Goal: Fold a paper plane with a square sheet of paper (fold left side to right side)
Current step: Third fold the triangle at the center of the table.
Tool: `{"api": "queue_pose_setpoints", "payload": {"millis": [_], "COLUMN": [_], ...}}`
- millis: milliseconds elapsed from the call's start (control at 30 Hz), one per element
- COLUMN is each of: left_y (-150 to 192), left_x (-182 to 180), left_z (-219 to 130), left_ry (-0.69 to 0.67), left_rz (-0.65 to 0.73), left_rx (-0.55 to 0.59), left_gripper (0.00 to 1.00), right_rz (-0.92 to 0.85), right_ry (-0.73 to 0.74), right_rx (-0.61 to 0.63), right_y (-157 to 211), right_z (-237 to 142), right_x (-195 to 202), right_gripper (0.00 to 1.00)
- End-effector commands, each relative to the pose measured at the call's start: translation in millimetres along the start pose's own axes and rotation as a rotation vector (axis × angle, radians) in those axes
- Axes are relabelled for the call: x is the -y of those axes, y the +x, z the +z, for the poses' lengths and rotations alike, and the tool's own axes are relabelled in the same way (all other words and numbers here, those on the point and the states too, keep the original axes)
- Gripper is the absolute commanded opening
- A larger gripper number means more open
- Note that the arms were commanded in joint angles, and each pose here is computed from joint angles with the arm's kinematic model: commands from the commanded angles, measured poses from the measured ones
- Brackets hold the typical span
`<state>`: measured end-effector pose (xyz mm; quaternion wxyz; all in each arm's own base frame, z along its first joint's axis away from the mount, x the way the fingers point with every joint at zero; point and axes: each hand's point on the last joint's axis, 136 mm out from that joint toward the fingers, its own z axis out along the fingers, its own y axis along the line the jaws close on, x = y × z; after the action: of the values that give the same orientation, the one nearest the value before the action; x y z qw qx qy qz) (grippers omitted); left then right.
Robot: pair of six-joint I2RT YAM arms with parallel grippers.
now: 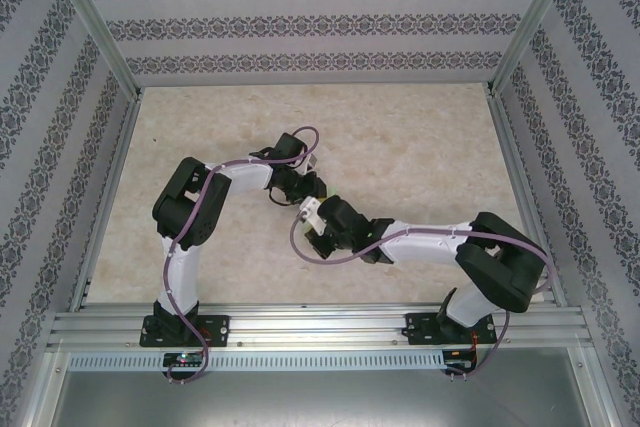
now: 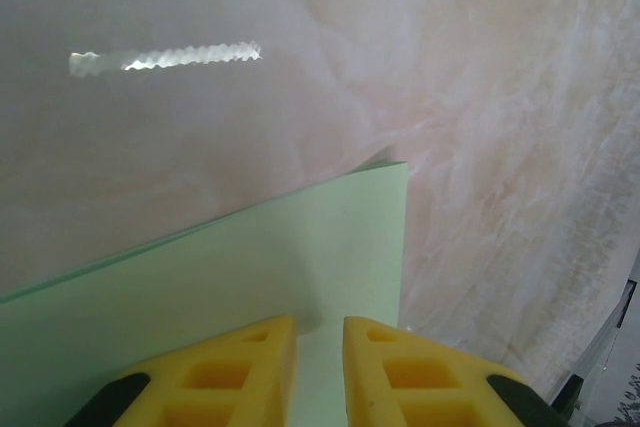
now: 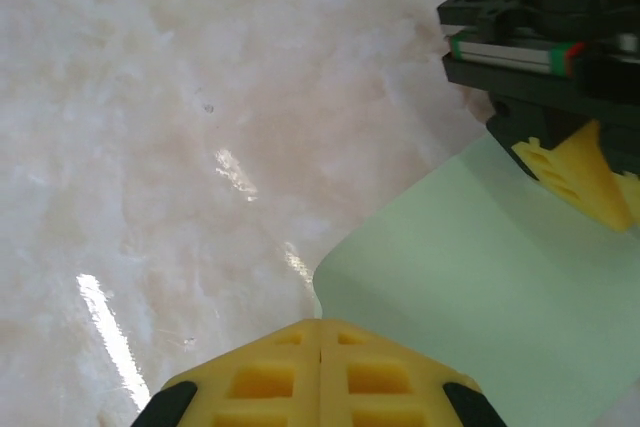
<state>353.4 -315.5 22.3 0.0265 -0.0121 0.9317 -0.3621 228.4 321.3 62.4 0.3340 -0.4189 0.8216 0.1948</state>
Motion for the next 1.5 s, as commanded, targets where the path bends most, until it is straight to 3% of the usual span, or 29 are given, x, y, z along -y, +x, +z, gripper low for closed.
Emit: {"api": "queue_pose_setpoints", "payload": {"millis": [0, 600, 900, 1467], "left_y": [21, 23, 23, 23], "left_x": [-33, -36, -35, -34], "left_z": [22, 28, 28, 31], "left_ry": [-0.098, -0.109, -0.106, -0.099], "left_rz": [-0.013, -0.012, -0.011, -0.014], "left_rx": [-0.058, -0.069, -0.068, -0.07], "left_gripper": [0.22, 0.21, 0.2, 0.19], "right_rz": [0.142, 0.436, 0.574, 0.629], "right_ry": [-0.134, -0.225, -0.382, -0.388], "right_rx": [0.023, -0.03, -0.001, -0.004], "right_y": [-3, 16, 9, 12], "right_z": [-10, -8, -1, 14], "right_x": [-4, 40, 46, 71], "right_gripper": [0.0, 0.0, 0.03, 0.05]}}
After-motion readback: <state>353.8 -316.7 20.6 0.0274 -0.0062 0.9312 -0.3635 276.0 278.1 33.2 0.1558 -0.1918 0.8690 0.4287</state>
